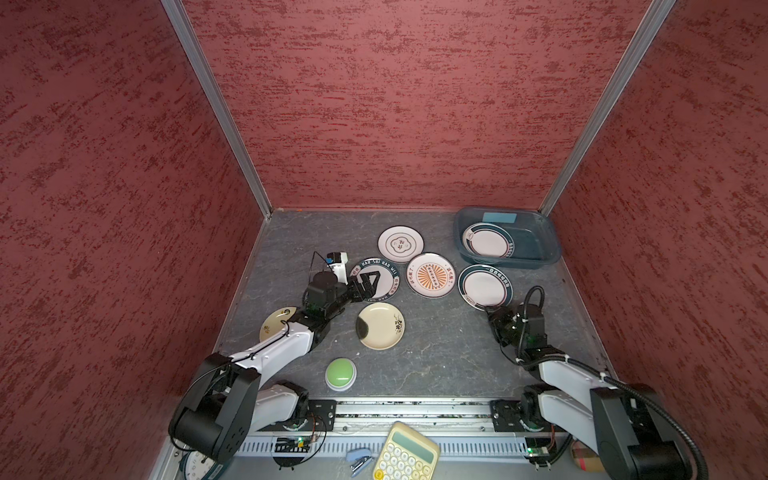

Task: Place the plates into the plastic bin on the countertop
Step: 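Close the right gripper on the rim of the green-rimmed plate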

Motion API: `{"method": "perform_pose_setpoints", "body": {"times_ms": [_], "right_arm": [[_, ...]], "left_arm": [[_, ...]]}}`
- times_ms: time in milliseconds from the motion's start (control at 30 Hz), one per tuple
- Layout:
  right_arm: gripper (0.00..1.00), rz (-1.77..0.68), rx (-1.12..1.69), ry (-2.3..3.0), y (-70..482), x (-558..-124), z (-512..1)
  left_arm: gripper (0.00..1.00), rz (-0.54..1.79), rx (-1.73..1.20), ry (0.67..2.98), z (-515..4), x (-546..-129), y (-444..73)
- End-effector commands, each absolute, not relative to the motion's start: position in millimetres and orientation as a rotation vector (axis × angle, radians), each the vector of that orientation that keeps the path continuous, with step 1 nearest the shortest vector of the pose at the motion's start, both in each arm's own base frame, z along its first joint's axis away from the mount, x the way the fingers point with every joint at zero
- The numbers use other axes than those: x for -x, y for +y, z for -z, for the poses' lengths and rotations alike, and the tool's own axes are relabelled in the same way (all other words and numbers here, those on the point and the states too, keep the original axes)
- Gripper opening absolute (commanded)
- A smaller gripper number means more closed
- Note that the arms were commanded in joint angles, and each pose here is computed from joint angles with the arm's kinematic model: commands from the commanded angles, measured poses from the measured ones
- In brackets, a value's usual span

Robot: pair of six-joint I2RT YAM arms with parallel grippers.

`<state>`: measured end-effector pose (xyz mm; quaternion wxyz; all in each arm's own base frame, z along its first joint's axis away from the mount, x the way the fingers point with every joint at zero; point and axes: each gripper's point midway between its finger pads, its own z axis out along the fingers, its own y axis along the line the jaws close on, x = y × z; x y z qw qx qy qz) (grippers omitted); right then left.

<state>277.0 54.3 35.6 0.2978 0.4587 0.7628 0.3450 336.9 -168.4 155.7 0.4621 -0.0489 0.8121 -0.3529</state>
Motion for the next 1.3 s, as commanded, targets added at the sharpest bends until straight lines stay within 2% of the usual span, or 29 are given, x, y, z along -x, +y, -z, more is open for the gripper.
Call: {"method": "perform_pose_setpoints", "body": {"times_ms": [0,200,533,933,1100,1267], "right_arm": [[0.53,-0.799,-1.351,2.056,38.3,-258.6,-8.3],[0.48,-0.777,-1.365,2.043,32.1,-259.9,-8.1],[0.45,-0.709,-1.339,2.101,24.2,-269.2,-7.2],[0.36,-0.752,-1.358,2.094,23.5,-282.4,-6.6],[0.3,-0.749,-1.371,2.085,21.2,-283.1,-6.1],[0.19,-0.753,-1.38,2.085,21.2,-284.1,-5.6]], "left_arm": [[0.99,0.881,0.122,1.996,-155.6,-337.3,-168.1],[0.99,0.884,0.122,1.995,-156.2,-337.0,-168.2],[1.0,0.862,0.139,1.985,-158.5,-337.2,-161.1],[1.0,0.863,0.15,1.991,-156.6,-338.5,-159.5],[1.0,0.861,0.158,1.995,-155.3,-338.9,-158.1],[1.0,0.863,0.159,1.997,-155.0,-339.2,-158.2]]}}
